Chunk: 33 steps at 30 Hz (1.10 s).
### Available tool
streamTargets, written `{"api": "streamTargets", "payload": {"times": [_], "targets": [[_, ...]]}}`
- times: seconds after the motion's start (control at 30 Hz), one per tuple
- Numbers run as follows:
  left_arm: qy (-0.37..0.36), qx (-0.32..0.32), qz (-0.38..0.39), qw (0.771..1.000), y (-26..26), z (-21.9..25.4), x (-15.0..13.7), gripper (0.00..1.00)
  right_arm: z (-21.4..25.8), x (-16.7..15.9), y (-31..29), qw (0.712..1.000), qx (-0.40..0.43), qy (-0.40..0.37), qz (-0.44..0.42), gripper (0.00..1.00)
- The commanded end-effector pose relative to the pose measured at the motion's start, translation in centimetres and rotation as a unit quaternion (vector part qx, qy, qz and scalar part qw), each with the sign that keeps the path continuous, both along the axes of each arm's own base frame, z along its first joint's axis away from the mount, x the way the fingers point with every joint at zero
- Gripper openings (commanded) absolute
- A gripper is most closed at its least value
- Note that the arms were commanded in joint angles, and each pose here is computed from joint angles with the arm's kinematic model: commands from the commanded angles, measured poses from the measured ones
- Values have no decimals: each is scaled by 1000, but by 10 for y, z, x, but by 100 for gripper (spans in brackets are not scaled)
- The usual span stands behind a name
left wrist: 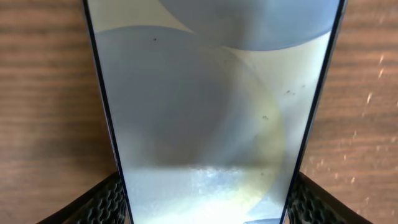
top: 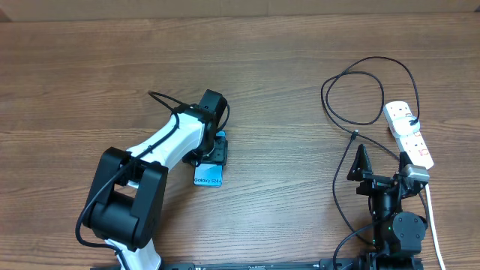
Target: Plug charger to phone and switch on socket
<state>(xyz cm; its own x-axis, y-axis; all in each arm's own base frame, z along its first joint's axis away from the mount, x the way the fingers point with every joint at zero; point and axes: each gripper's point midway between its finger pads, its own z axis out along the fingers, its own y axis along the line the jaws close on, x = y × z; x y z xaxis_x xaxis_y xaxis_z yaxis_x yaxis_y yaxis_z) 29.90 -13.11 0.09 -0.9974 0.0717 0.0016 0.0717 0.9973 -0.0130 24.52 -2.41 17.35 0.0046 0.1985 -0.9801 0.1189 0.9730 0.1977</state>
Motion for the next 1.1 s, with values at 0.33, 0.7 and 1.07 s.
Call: {"api": "streamTargets", "payload": {"times": [0.33,0.7,1.07], "targets": [[-23,-76,-3,997,-42,65,38,54,-2,0,-1,1000,-2,-1,-1,100],[30,-247,33,968,-102,126,34,53,-2,0,-1,1000,-2,-1,-1,100],[100,-312,57,943,-104,141,16,45,-2,0,-1,1000,-2,-1,-1,100]]}}
